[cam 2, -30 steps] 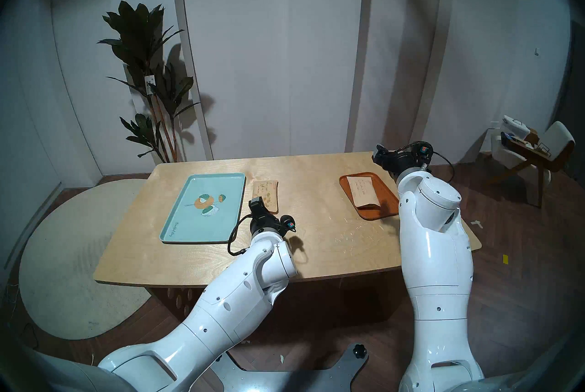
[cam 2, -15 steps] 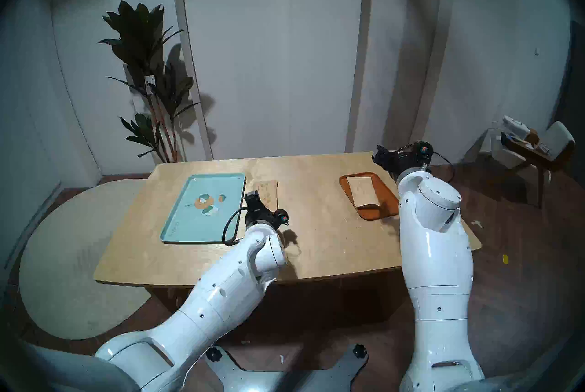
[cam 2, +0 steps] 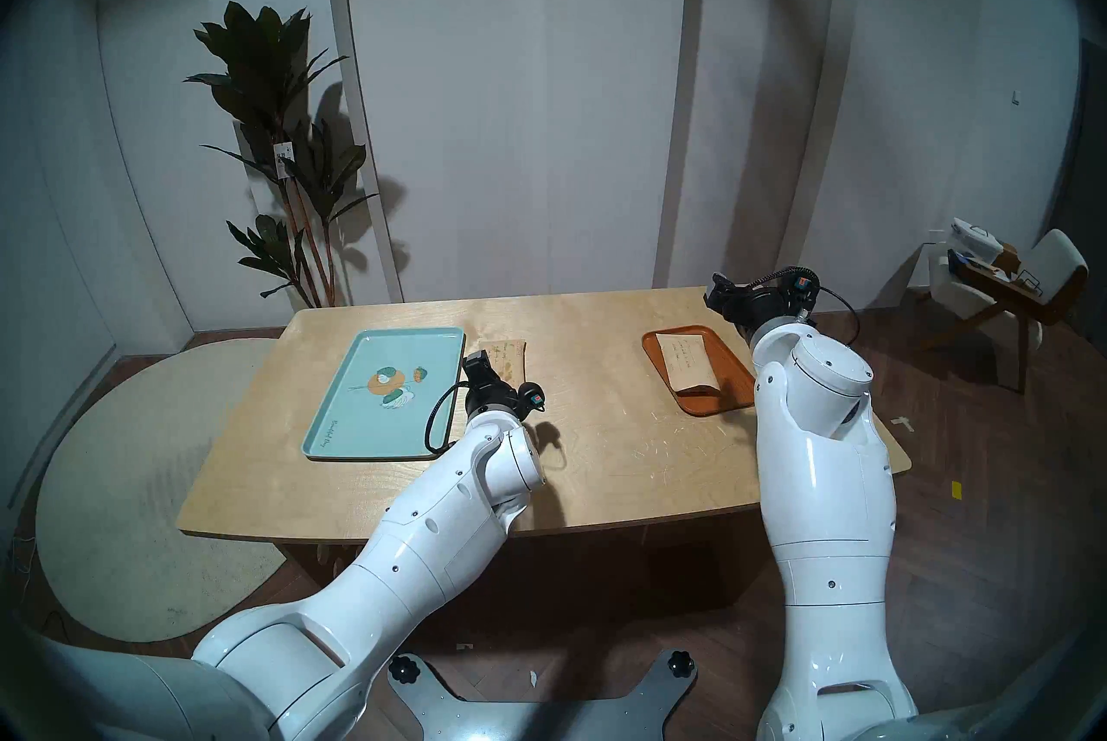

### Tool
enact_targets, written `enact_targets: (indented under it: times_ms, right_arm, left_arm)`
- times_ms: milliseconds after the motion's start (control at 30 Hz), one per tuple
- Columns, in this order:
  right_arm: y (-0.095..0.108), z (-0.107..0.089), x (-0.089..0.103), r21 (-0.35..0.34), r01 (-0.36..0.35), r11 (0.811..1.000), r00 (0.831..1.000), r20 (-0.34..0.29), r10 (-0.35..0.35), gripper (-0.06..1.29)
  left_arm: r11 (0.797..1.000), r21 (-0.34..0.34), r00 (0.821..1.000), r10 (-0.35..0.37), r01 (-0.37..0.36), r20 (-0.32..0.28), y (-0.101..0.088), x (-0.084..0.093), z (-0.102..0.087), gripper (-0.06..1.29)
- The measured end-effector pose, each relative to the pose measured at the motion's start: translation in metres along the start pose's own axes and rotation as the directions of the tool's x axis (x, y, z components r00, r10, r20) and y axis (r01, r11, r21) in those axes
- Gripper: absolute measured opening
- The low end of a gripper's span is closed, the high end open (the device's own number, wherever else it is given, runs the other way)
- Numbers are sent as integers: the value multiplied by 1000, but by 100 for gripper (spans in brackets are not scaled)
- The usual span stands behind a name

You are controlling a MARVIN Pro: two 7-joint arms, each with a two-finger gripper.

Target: Sort the mail into the trays, one tray per recipient

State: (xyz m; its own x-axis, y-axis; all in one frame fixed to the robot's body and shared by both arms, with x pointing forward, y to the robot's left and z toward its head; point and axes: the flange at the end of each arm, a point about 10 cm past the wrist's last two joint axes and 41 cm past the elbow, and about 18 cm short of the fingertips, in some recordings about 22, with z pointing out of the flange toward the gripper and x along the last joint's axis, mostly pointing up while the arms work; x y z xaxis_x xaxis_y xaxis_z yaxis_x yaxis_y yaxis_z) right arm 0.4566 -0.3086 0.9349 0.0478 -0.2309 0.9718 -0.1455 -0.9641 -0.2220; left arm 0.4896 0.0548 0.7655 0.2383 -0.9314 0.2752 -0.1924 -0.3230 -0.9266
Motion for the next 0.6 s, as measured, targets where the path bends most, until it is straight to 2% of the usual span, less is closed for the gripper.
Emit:
enact_targets:
  times_ms: [133, 367, 433, 467, 500, 533, 600]
  right_arm:
    - [0, 0, 0, 0, 0, 1000, 1000, 0, 0, 124]
    - [0, 0, 0, 0, 0, 1000, 1000, 0, 0, 124]
    - [0, 0, 0, 0, 0, 1000, 1000, 0, 0, 124]
    - [0, 0, 0, 0, 0, 1000, 1000, 0, 0, 124]
    - [0, 0, 0, 0, 0, 1000, 1000, 0, 0, 124]
    - [0, 0, 0, 0, 0, 1000, 1000, 0, 0, 124]
    - [0, 0, 0, 0, 0, 1000, 1000, 0, 0, 124]
  left_arm:
    - [1000, -11, 1000, -13, 13, 0, -1, 1, 1, 120]
    - [997, -81, 1000, -17, 16, -8, 2, 2, -2, 120]
    - [996, -87, 1000, -15, 14, -7, 2, 0, -3, 113]
    - [996, -89, 1000, -14, 14, -6, 1, -1, -3, 72]
    - [996, -91, 1000, -14, 14, -5, 1, -1, -4, 15]
    - [996, -92, 1000, -15, 15, -3, 0, -3, -4, 2]
    - [996, -88, 1000, -23, 23, 4, -3, -6, -3, -3]
